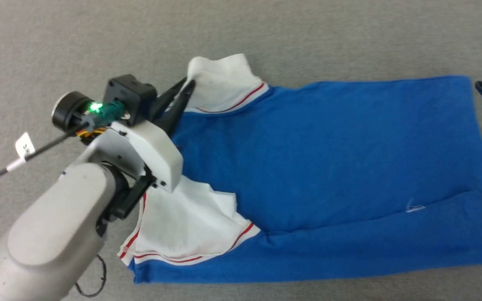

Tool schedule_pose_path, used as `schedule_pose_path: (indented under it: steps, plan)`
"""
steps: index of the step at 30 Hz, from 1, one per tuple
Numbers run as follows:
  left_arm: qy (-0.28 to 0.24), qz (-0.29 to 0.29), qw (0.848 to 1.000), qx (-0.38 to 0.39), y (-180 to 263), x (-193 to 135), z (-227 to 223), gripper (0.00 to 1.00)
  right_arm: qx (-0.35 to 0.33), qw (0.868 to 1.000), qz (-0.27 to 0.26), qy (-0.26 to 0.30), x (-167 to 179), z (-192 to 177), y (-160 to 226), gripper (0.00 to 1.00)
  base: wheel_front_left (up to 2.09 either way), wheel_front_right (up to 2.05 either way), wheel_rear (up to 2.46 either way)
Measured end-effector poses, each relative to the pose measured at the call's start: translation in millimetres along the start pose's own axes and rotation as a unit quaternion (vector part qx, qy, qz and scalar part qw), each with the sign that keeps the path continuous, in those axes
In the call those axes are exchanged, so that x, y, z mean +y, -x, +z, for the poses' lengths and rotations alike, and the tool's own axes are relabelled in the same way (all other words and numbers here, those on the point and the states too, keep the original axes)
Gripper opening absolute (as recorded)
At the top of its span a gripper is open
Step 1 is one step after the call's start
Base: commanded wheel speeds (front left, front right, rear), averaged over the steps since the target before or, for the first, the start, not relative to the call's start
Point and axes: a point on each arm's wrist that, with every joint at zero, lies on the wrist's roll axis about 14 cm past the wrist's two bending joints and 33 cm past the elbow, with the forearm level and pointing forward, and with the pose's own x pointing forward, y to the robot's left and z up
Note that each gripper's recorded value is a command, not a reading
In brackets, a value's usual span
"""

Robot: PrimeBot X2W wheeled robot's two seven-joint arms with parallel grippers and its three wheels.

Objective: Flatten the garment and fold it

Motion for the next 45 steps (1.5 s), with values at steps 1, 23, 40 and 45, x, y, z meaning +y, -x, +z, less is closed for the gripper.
schedule_pose_path:
  steps: [1, 23, 40, 45]
  plan:
    - [-0.001, -0.002, 1.000, -0.004, 0.7, -1.9, 0.2, 0.00, 0.015, 1.000, -0.002, 0.005, -0.3, -2.8, -6.7, 1.00, 0.00, 0.00, 0.00]
    - [0.000, 0.012, 1.000, 0.026, 12.9, -0.1, -33.0, 0.00, 0.088, 0.991, 0.037, 0.089, 35.9, -28.5, -66.0, 0.00, 0.00, 0.00, 0.00]
    - [0.023, 0.049, 0.998, 0.012, 70.9, -4.4, -23.4, 0.00, -0.048, 0.996, 0.054, 0.055, 35.1, -11.4, 6.2, 0.00, 0.00, 0.00, 0.00]
    - [0.033, 0.049, 0.998, 0.025, 94.5, -15.8, -29.7, 0.00, -0.069, 0.995, 0.055, 0.041, 30.9, -22.8, 32.2, 0.00, 0.00, 0.00, 0.00]
